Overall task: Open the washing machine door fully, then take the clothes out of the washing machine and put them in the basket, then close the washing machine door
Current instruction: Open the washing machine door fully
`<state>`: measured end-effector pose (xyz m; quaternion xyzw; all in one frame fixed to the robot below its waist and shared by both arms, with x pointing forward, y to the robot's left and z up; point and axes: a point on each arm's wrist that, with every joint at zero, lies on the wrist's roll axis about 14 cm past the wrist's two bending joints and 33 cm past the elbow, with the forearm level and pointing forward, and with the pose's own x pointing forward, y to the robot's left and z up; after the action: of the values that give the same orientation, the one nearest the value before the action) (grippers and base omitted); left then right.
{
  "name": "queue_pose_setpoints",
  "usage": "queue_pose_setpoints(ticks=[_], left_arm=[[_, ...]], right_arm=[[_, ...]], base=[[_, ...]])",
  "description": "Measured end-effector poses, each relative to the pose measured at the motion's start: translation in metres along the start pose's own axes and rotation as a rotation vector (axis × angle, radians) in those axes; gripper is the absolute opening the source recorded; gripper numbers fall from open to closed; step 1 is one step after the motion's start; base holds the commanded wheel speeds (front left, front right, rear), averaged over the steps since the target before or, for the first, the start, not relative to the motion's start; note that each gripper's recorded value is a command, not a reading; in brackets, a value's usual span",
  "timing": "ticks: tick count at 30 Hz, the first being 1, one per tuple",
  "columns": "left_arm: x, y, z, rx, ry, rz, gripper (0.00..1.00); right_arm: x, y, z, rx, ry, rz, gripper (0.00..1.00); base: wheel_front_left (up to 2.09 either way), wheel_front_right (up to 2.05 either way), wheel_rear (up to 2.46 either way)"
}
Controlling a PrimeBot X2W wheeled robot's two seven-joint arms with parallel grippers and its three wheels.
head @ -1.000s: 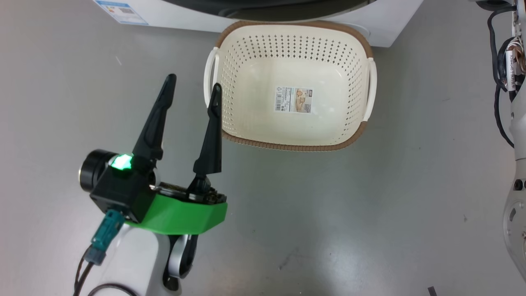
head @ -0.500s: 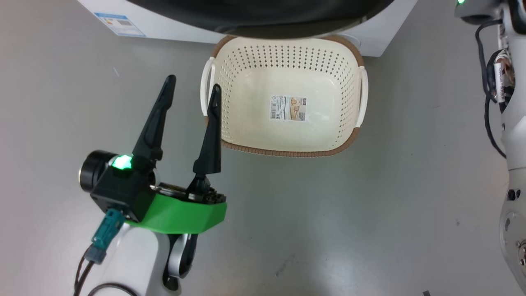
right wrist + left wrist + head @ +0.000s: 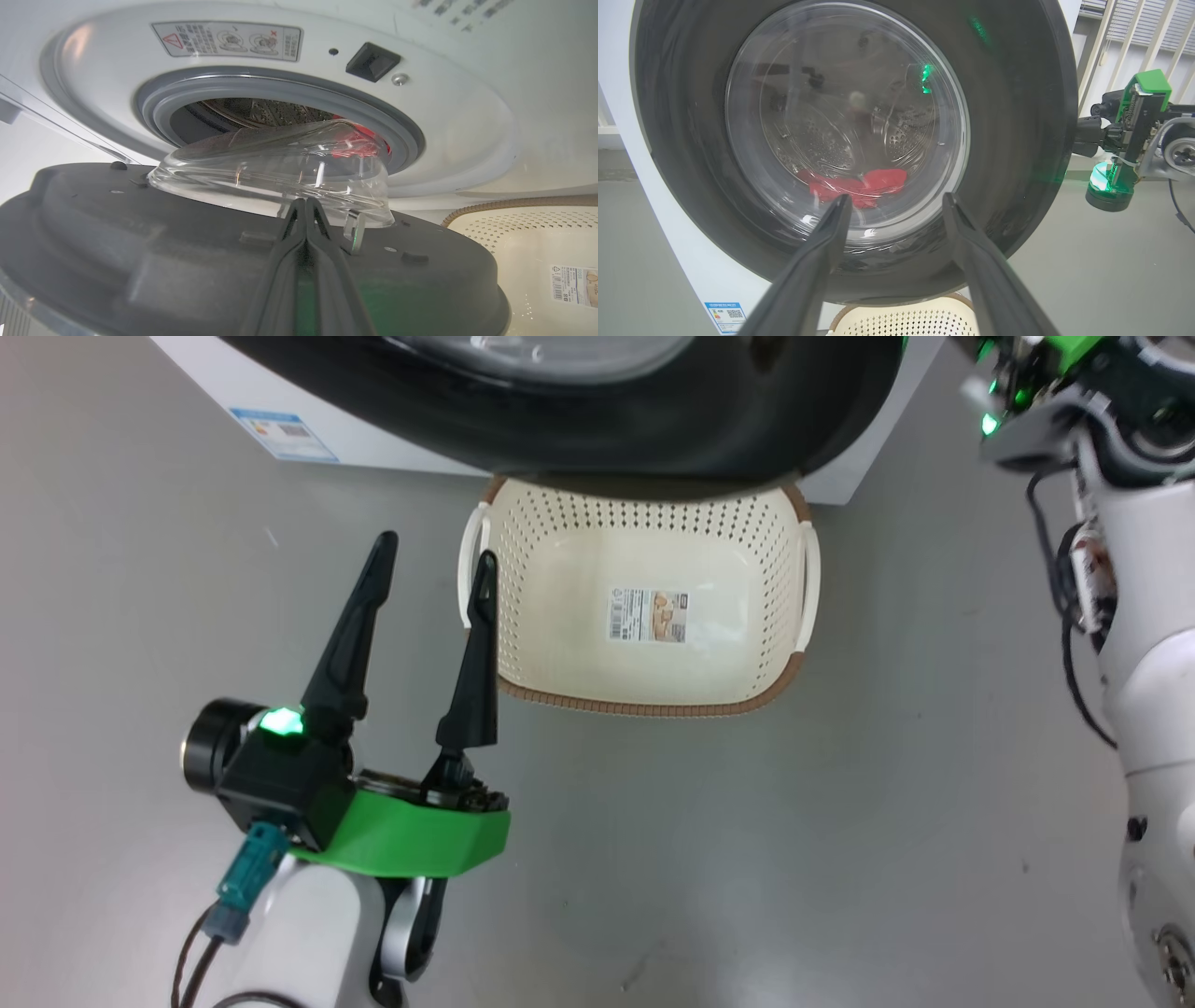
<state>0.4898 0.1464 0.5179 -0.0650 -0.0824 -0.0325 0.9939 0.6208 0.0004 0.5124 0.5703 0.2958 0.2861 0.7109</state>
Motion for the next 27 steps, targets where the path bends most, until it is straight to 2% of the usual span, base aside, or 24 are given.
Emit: queue_pose_setpoints(ticks=[11,27], left_arm=[[-0.017,0.004,0.020,0.020,-0.024,0.020,1.00],[-0.037,0.004,0.038,0.016,-0.049,0.034,1.00]], right_arm=[[-0.017,0.007,-0.041,0.020,0.068,-0.005,0.00],[-0.036,0.025,-0.072,0.006,0.099,0.012,0.00]], base=[[0.00,0.00,0.00],[0.00,0.00,0.00]])
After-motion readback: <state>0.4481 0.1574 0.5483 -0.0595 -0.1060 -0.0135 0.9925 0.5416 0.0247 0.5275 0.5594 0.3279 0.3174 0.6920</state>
